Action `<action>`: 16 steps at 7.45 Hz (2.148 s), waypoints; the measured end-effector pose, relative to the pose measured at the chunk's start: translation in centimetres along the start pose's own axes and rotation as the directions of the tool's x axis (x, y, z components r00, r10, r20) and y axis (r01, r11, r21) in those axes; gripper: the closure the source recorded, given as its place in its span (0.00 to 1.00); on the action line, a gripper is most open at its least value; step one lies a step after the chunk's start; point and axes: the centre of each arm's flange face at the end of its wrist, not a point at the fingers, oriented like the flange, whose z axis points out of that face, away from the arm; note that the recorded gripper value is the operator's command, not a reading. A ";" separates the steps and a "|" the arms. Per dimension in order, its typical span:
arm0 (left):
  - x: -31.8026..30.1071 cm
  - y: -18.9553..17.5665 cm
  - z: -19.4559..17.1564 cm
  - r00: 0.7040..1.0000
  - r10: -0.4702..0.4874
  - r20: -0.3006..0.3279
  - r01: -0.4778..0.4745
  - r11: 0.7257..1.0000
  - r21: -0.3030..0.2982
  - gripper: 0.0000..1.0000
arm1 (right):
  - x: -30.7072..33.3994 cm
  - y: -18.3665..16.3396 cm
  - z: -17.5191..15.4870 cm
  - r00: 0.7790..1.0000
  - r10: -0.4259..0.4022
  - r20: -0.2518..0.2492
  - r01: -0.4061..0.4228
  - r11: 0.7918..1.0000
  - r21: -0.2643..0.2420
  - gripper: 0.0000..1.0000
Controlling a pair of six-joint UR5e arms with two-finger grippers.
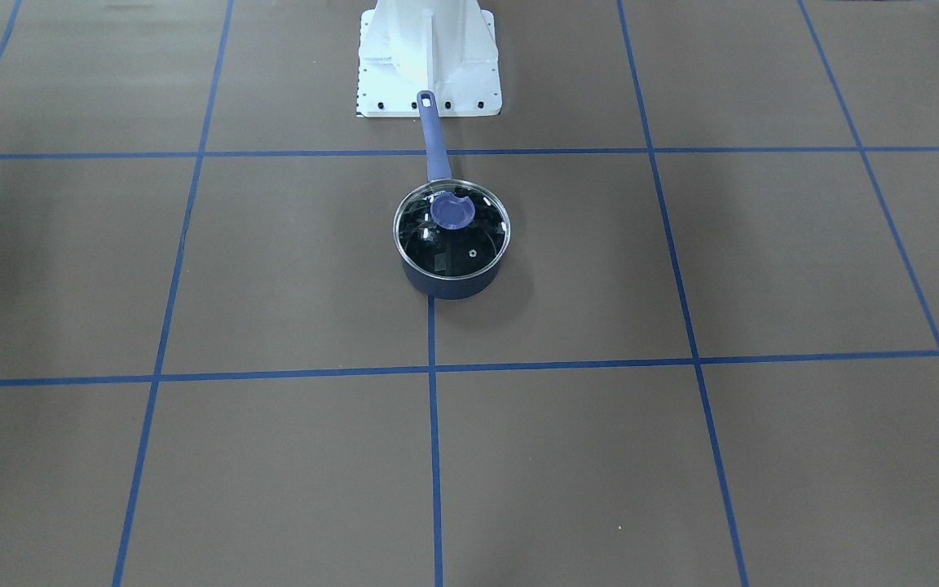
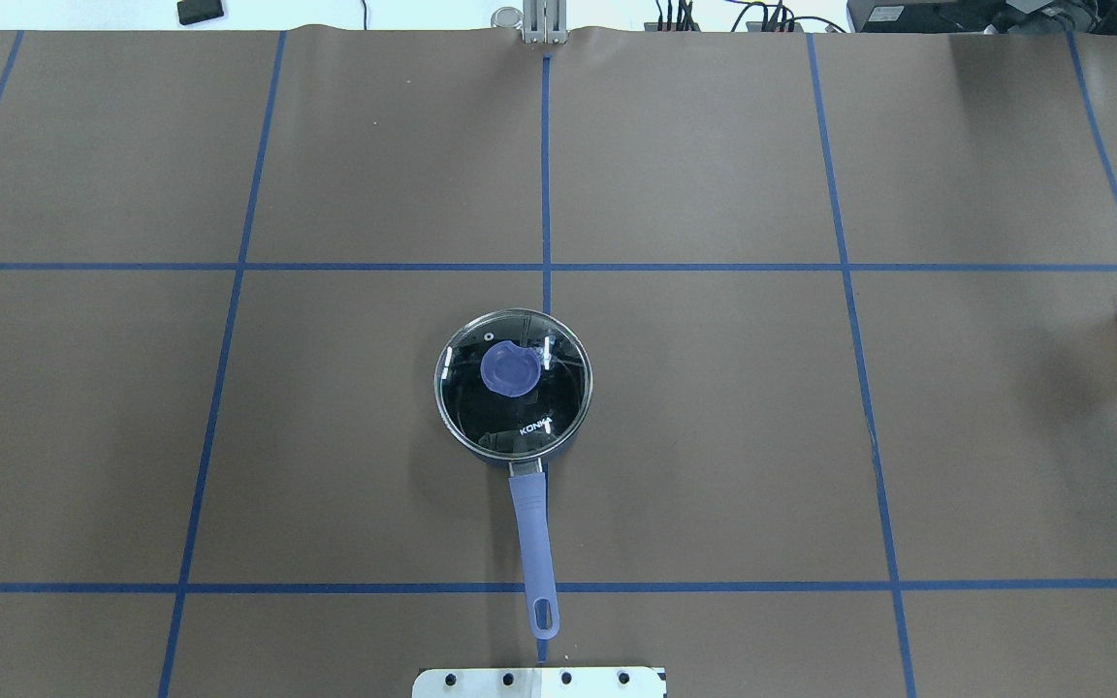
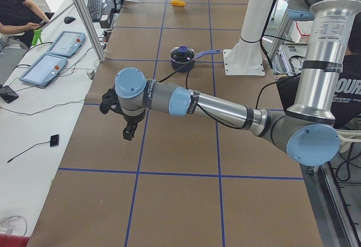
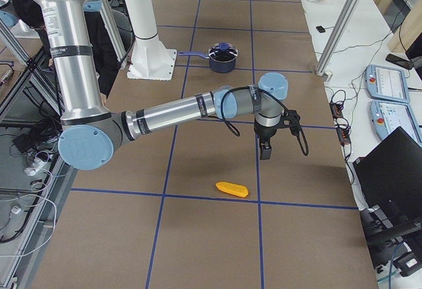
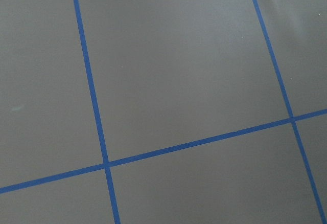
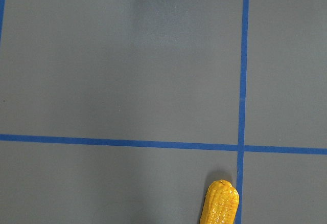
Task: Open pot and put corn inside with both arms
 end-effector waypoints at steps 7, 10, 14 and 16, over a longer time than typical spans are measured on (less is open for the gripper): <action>5.3 -4.7 -0.7 0.997 -0.076 -0.016 0.076 0.996 0.046 0.02 | 2.8 1.1 3.0 0.999 0.048 -0.015 -0.049 0.997 -0.061 0.00; 13.9 -9.8 0.1 0.989 -0.139 -0.057 0.142 0.989 0.050 0.02 | 6.3 1.3 8.2 0.996 0.086 -0.009 -0.087 0.995 -0.056 0.00; 26.4 -10.4 2.7 0.974 -0.211 -0.083 0.214 0.976 0.030 0.02 | 4.4 1.5 14.0 0.988 0.157 -0.002 -0.157 0.986 -0.060 0.00; 30.7 -10.2 3.9 0.968 -0.236 -0.082 0.240 0.970 0.032 0.02 | 4.4 2.2 15.5 0.985 0.170 -0.013 -0.171 0.982 -0.085 0.00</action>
